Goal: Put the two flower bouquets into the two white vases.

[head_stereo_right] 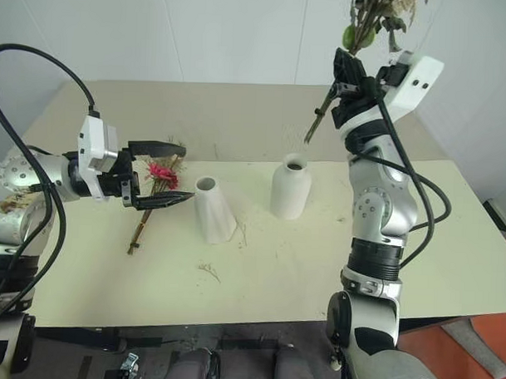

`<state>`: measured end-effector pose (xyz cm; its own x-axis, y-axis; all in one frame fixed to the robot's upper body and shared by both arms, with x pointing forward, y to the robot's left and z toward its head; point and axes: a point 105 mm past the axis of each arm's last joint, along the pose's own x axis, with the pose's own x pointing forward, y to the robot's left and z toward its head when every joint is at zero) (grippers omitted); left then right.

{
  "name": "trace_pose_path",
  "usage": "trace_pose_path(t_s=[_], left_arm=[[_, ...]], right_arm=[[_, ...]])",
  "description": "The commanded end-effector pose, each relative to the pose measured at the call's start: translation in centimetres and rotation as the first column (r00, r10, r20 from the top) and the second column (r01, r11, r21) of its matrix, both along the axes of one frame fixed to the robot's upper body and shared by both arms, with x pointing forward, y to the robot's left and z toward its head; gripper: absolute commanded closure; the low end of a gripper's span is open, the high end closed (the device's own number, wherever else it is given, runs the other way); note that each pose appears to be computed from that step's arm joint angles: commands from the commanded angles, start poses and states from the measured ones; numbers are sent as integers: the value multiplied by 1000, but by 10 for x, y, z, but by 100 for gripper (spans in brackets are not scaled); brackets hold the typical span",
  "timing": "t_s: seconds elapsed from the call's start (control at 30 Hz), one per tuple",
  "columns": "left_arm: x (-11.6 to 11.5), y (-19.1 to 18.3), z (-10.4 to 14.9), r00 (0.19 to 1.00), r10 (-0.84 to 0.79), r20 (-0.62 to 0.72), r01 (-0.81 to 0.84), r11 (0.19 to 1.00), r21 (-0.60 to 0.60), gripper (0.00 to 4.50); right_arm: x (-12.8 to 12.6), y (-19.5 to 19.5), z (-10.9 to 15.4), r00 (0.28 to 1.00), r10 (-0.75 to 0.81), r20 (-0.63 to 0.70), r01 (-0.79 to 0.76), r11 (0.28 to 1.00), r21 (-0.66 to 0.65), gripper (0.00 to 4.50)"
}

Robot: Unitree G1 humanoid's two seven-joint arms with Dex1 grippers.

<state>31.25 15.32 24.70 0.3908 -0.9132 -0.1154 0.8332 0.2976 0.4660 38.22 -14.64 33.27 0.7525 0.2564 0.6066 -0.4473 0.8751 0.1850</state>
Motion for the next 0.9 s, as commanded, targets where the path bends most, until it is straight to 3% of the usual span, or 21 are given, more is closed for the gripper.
trace_pose_path(t_s=[0.03, 0.37, 0.9], left_arm=[[-7, 2, 15, 998, 13, 58, -13, 1000, -8, 0], [-6, 5, 15, 998, 28, 56, -28, 1000, -1, 0], [-7, 5, 17, 997, 32, 68, -32, 999, 0, 0]], right_arm=[[-14, 4, 15, 996, 3, 93, -2, 1000, -11, 427], [-13, 8, 5, 997, -8, 82, 12, 998, -55, 427], [-11, 26, -39, 999, 3, 47, 5, 984, -177, 427]])
